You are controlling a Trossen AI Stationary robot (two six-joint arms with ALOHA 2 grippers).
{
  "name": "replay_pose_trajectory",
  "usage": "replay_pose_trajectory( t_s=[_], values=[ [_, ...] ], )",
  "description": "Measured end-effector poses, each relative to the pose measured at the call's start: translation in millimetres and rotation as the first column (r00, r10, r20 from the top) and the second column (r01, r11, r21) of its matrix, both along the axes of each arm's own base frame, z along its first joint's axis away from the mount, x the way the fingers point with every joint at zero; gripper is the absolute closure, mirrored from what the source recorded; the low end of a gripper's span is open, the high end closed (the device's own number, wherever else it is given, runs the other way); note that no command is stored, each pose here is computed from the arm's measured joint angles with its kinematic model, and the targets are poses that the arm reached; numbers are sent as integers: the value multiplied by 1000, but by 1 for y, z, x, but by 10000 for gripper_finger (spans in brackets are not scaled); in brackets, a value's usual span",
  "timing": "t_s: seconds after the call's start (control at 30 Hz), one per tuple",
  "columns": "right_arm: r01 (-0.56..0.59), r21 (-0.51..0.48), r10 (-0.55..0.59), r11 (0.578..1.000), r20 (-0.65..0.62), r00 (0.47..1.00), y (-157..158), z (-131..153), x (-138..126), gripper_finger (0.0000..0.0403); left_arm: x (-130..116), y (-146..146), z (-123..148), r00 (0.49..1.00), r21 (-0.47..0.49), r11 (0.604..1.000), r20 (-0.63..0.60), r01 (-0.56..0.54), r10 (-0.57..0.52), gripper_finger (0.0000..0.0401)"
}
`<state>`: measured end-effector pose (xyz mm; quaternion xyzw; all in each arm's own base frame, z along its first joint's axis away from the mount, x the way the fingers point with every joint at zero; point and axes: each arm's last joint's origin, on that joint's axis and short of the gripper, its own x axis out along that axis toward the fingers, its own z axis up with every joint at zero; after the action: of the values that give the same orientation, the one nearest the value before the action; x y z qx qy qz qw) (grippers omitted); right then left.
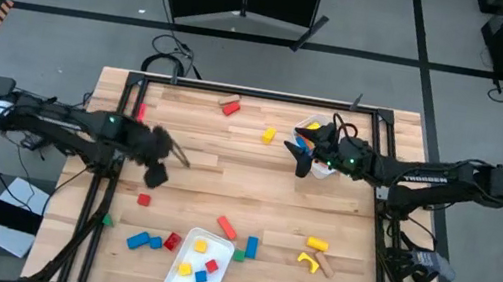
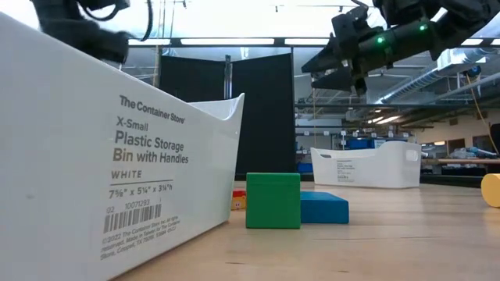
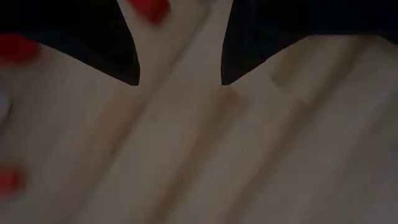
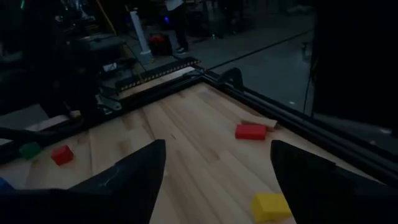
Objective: Sort blocks by size
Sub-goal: Put the red square block into the bottom white bin
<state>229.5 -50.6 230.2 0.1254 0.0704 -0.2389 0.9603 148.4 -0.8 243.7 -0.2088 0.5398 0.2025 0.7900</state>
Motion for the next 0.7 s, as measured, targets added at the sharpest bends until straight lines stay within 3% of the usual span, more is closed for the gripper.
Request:
replay_pose_trajectory(
  t_s=[0.13,0.37,0.53,0.7],
  values=[
    [2,-2,-2,1000,0,1000,1,0,0,103,4,-21,-21,978,-102,981,-115,163,-175,153],
    [-22,-3,22,1000,-1,1000,8,0,1,103,10,-52,-37,876,-138,899,-205,415,-436,97],
    [-24,-3,24,1000,-1,1000,9,0,2,107,11,-64,-52,828,-135,874,-279,467,-486,56],
    [-24,-6,24,1000,-2,1000,9,0,2,107,5,-67,-75,801,-143,887,-384,440,-459,41]
  ],
)
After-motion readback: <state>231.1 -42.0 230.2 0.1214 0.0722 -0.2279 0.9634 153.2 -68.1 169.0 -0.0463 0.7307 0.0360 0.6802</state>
